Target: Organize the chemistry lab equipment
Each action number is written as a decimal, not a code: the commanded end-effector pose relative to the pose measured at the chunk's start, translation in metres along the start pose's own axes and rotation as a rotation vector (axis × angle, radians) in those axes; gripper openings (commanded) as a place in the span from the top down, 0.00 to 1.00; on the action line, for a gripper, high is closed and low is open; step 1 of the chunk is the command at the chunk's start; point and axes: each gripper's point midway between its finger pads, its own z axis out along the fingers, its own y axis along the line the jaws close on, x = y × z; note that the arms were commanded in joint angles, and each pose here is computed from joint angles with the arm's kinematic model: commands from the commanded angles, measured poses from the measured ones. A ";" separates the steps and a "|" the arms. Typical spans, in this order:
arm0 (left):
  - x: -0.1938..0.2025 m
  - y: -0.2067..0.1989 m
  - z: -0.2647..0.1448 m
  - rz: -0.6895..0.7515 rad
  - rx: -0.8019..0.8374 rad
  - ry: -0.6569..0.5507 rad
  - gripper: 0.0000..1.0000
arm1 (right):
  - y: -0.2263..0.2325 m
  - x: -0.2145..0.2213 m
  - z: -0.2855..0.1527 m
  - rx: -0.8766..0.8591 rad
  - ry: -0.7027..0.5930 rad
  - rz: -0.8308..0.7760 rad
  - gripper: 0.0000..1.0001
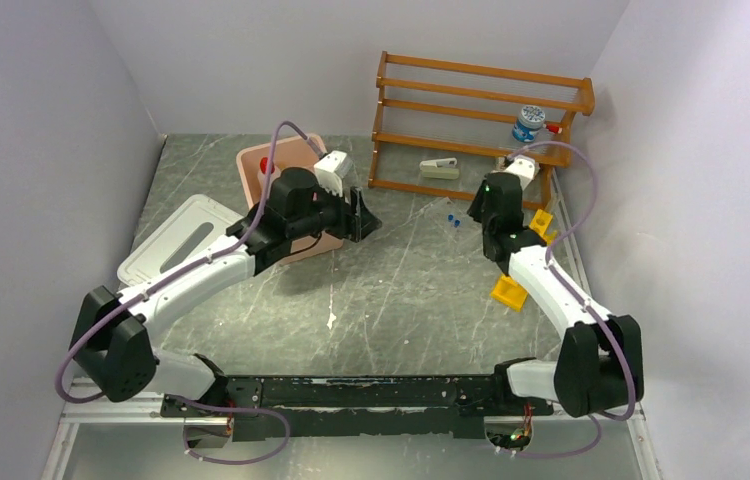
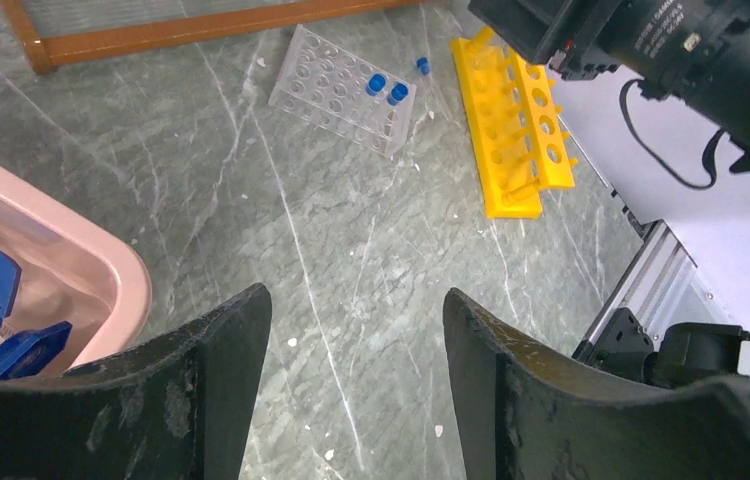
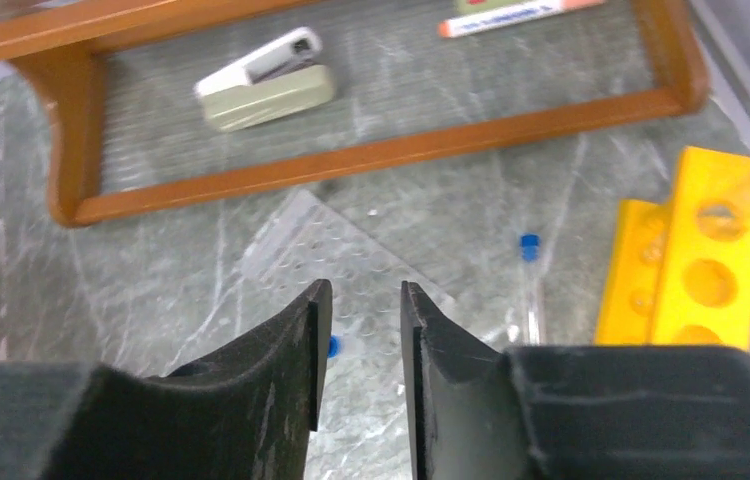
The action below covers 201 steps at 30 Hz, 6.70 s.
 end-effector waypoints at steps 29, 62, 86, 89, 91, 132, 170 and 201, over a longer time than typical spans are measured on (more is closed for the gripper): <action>-0.011 0.007 -0.011 0.022 -0.025 -0.059 0.30 | -0.102 0.122 0.081 0.337 0.493 -0.054 0.58; -0.048 -0.075 -0.017 -0.099 0.354 -0.132 0.14 | -0.003 -0.020 -0.052 -0.218 0.138 0.299 0.92; -0.042 -0.170 0.084 -0.427 0.541 -0.020 0.47 | 0.071 -0.082 -0.167 -0.712 0.112 0.564 0.92; -0.044 -0.180 0.082 -0.435 0.611 -0.032 0.52 | 0.072 -0.080 -0.165 -0.716 0.127 0.560 0.92; -0.044 -0.184 0.082 -0.438 0.634 -0.034 0.59 | 0.072 -0.079 -0.165 -0.714 0.132 0.559 0.92; -0.013 -0.143 0.068 0.378 0.503 -0.079 0.95 | 0.080 -0.068 -0.165 -0.687 0.435 0.355 0.81; -0.057 -0.002 0.043 0.073 0.063 -0.124 0.23 | 0.023 0.044 -0.011 -0.087 -0.053 -0.198 0.94; -0.060 0.009 0.045 0.034 0.072 -0.131 0.23 | 0.008 0.077 0.004 -0.060 -0.018 -0.250 0.82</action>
